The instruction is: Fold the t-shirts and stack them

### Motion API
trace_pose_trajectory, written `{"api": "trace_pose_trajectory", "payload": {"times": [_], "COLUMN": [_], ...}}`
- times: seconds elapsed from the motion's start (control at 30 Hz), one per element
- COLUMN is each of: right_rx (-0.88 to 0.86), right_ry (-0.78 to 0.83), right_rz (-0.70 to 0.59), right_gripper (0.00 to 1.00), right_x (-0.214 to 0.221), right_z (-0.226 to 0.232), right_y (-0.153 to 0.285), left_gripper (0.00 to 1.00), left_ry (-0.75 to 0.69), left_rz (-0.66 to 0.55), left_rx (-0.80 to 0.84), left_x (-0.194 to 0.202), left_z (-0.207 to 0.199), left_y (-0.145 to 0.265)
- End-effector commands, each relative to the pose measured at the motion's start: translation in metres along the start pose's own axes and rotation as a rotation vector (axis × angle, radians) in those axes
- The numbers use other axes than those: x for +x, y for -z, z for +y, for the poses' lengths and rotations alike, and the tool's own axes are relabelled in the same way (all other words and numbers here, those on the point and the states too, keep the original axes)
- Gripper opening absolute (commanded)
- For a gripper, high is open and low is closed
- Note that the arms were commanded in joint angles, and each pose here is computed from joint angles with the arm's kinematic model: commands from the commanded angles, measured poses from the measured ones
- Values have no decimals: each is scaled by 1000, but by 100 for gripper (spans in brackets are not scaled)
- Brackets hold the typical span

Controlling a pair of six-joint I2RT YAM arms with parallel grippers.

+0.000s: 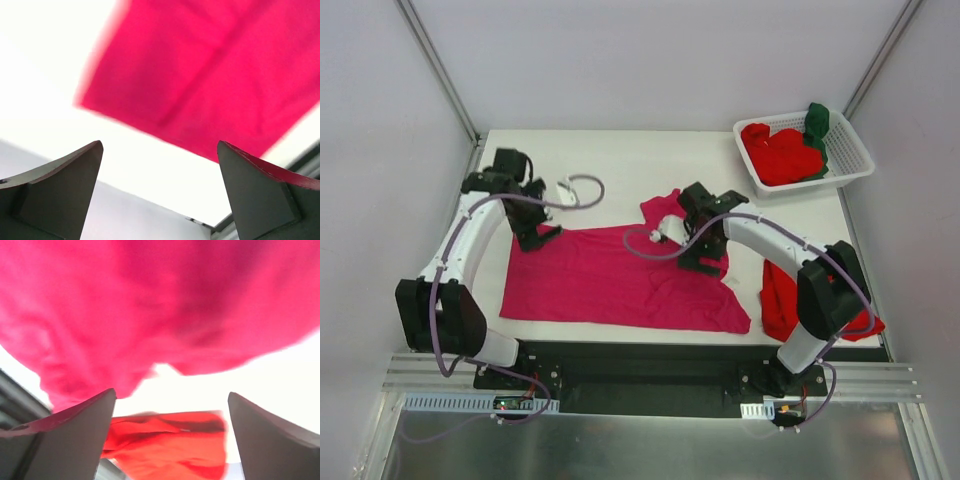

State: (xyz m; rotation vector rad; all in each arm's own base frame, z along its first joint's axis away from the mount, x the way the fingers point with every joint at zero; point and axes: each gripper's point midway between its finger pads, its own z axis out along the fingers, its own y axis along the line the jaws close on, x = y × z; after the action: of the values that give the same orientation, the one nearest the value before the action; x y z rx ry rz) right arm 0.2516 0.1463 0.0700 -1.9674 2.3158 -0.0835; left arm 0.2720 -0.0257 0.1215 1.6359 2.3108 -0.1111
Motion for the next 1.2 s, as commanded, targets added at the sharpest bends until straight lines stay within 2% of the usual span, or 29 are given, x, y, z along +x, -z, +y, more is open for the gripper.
{"api": "trace_pose_trajectory", "payload": {"times": [0.0,0.07,0.17,0.2,0.23,0.4,0.57,0.73,0.87,1.17], "right_rx": [223,266,270,300,260,239,222,294,336,350], "right_ry": [-219,-278,-302,-308,-313,-354,-371,-403,-402,-420], "right_rz": [-106,-139,-178,-209,-186,-194,-216,-285,-330,-303], "right_gripper": [96,96,96,96,96,96,96,96,96,99], "right_x": [-26,-38,-60,-67,-71,-83,-94,-110,-119,-120], "right_z": [-78,-103,-136,-153,-159,-196,-210,-236,-249,-255], "right_y": [61,70,73,86,63,35,8,-1,-3,-30], "left_gripper": [99,99,99,99,99,99,99,99,99,99], "left_ry": [314,482,606,617,616,631,619,569,504,438], "left_rz": [-151,-188,-172,-166,-172,-135,-125,-71,-35,-4], "left_rx": [-117,-172,-145,-124,-129,-125,-129,-151,-128,-95], "left_x": [-45,-49,-45,-45,-46,-37,-36,-27,-35,-46], "left_z": [59,88,106,108,113,123,129,125,111,97], "left_y": [39,47,29,19,14,-14,-19,-20,-28,-41]}}
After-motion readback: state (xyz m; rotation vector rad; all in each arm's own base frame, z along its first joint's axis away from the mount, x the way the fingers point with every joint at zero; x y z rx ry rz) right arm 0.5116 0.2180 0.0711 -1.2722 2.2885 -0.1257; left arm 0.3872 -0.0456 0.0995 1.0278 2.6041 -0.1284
